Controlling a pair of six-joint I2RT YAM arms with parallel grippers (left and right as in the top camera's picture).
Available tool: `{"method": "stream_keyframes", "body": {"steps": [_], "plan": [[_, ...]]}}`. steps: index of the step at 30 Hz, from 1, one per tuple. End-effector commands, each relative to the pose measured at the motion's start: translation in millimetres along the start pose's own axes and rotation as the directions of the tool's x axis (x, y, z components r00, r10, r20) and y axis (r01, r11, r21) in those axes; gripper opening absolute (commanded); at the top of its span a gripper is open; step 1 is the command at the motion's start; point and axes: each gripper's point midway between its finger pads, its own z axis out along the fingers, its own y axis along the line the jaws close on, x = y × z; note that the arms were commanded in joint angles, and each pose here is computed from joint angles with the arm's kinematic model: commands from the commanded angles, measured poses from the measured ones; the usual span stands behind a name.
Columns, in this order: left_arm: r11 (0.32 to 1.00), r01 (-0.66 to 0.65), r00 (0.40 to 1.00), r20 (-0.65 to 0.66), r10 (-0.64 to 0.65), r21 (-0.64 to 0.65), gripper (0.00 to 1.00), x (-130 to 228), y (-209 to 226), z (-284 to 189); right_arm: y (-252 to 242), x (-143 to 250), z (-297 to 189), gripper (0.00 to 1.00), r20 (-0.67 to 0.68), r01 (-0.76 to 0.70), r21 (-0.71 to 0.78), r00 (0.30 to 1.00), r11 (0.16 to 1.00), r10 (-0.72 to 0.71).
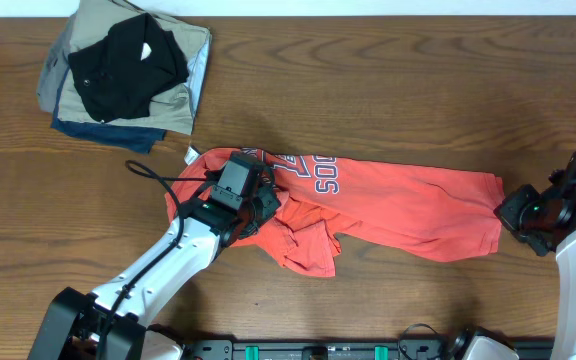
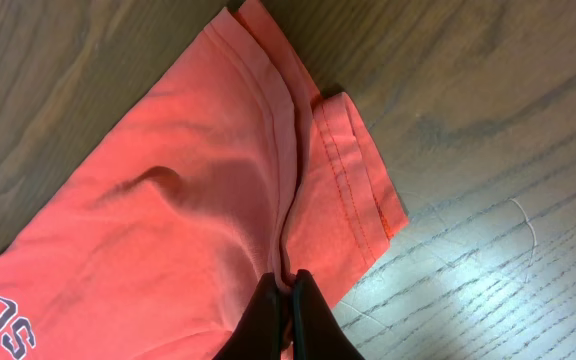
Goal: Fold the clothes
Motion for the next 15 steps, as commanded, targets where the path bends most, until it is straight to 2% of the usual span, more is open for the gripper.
{"method": "stream_keyframes", "body": {"steps": [1,2,3,4,7,9,15], "plan": [[1.000,-0.012,1.000,0.017,0.012,0.019,0.08,-3.4,-7.7,-5.0,4.3,-4.4,-5.1,0.01,0.018,0.021,-0.013,1.000,1.000,-0.020],[1.000,-0.013,1.000,0.015,0.012,0.024,0.22,-3.0,-8.8,-6.1,4.3,-4.4,-5.1,0.01,0.018,0.020,-0.013,1.000,1.000,-0.020],[0.999,-0.013,1.000,0.010,0.013,0.033,0.49,-2.0,-10.6,-7.2,4.3,-4.4,-5.1,0.01,0.018,0.021,-0.013,1.000,1.000,-0.020],[0.999,-0.015,1.000,-0.006,0.015,0.050,0.65,0.8,-13.9,-8.6,4.3,-4.5,-5.1,0.01,0.018,0.020,-0.013,1.000,1.000,-0.020],[0.992,-0.021,0.998,-0.060,0.028,0.125,0.92,9.9,-29.5,-14.9,4.5,-4.9,-5.1,0.02,0.020,0.021,-0.013,1.000,1.000,-0.020],[0.983,-0.027,0.995,-0.091,0.044,0.180,0.97,15.5,-40.7,-20.9,4.7,-5.2,-5.1,0.02,0.021,0.021,-0.014,1.000,1.000,-0.021],[0.966,-0.068,0.993,-0.072,0.089,0.250,0.98,16.6,-54.1,-41.6,4.5,-5.0,-5.1,0.01,0.020,0.021,-0.013,1.000,1.000,-0.021]]}}
